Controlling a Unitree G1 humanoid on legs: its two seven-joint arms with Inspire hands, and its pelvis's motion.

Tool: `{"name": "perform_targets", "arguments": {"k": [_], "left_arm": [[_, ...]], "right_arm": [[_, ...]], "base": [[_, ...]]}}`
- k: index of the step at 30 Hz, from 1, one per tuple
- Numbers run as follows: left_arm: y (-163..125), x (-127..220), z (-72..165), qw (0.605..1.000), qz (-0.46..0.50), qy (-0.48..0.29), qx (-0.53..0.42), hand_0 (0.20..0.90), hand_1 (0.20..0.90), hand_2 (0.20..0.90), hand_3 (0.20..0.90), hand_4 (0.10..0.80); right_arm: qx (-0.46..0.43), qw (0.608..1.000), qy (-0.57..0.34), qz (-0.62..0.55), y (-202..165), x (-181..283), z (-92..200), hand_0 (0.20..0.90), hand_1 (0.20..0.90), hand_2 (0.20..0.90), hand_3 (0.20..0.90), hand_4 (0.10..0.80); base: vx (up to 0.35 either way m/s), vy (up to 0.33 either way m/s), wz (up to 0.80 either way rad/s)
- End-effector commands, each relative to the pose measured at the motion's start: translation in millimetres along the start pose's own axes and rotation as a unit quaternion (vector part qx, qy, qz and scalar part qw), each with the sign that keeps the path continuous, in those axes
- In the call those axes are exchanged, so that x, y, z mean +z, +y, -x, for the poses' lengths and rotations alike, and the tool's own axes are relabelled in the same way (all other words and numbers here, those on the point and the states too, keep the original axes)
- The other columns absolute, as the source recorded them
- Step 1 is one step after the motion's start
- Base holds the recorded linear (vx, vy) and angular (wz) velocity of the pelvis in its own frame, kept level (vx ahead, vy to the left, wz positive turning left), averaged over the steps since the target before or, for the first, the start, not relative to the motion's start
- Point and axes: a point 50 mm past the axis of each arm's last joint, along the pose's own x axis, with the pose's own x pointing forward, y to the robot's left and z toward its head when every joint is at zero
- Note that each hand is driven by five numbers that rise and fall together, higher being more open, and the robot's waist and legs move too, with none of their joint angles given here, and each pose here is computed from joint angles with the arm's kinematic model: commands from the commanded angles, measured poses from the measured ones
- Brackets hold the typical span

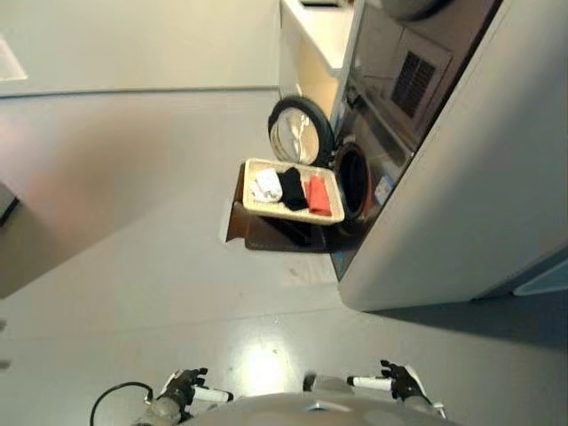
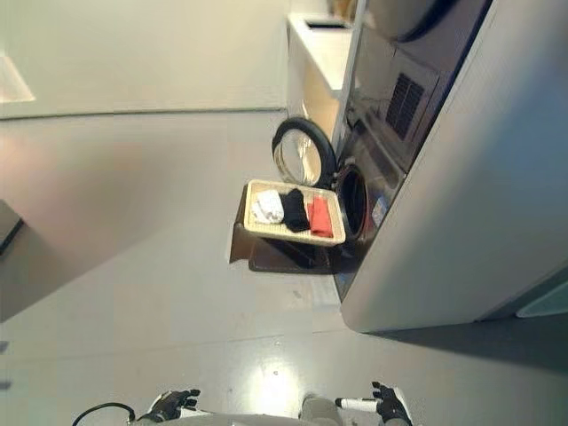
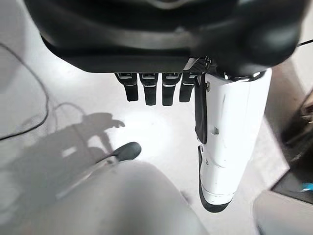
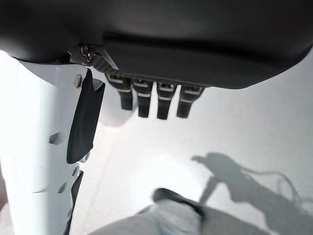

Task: Pick up the clothes and place them into the washing machine

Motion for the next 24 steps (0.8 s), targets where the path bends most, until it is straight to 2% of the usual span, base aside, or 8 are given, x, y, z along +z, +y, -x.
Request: {"name": "perform_targets", "arguments": {"k": [1, 6, 10, 12, 15, 19, 24], "left_arm": [[10.3, 15.6, -1.1, 0.999, 0.015, -0.042, 0.023, 0.900, 0.900, 0.900, 0.900, 0.800], [-5.1, 16.7, -0.9, 0.999, 0.017, -0.049, 0.005, 0.900, 0.900, 0.900, 0.900, 0.800], [-9.8, 26.6, -1.7, 0.998, 0.020, -0.064, -0.002, 0.900, 0.900, 0.900, 0.900, 0.800], [0.9, 43.8, -2.9, 0.995, 0.029, -0.091, 0.016, 0.900, 0.900, 0.900, 0.900, 0.800], [5.3, 46.0, -2.5, 0.994, 0.037, -0.099, 0.029, 0.900, 0.900, 0.900, 0.900, 0.800], [5.1, 37.9, -2.0, 0.994, 0.044, -0.089, 0.035, 0.900, 0.900, 0.900, 0.900, 0.800], [1.2, 23.6, -1.6, 0.997, 0.046, -0.060, 0.036, 0.900, 0.900, 0.900, 0.900, 0.800]], "right_arm": [[-0.014, 0.998, 0.045, 0.029, -3.7, -30.2, 7.0, 0.900, 0.900, 0.900, 0.900, 0.800], [-0.010, 0.998, 0.053, 0.022, -3.0, -40.7, 10.9, 0.900, 0.900, 0.900, 0.900, 0.800], [-0.017, 0.999, 0.031, 0.022, -8.9, -31.0, 7.9, 0.900, 0.900, 0.900, 0.900, 0.800], [-0.025, 0.999, -0.003, 0.025, -12.9, -11.0, 2.9, 0.900, 0.900, 0.900, 0.900, 0.800], [-0.027, 0.999, -0.031, 0.028, -10.7, 6.4, -0.2, 0.900, 0.900, 0.900, 0.900, 0.800], [-0.022, 0.999, -0.043, 0.022, -5.1, 12.3, -0.4, 0.900, 0.900, 0.900, 0.900, 0.800], [-0.026, 0.999, -0.026, 0.036, -6.1, 3.7, 0.4, 0.900, 0.900, 0.900, 0.900, 0.800]], "base": [[0.389, -0.099, 0.13], [0.408, -0.161, 0.81], [0.384, -0.212, 0.02], [0.381, -0.277, -0.07], [0.348, -0.168, -0.26], [0.348, 0.041, -0.17], [0.440, 0.199, -0.02]]}}
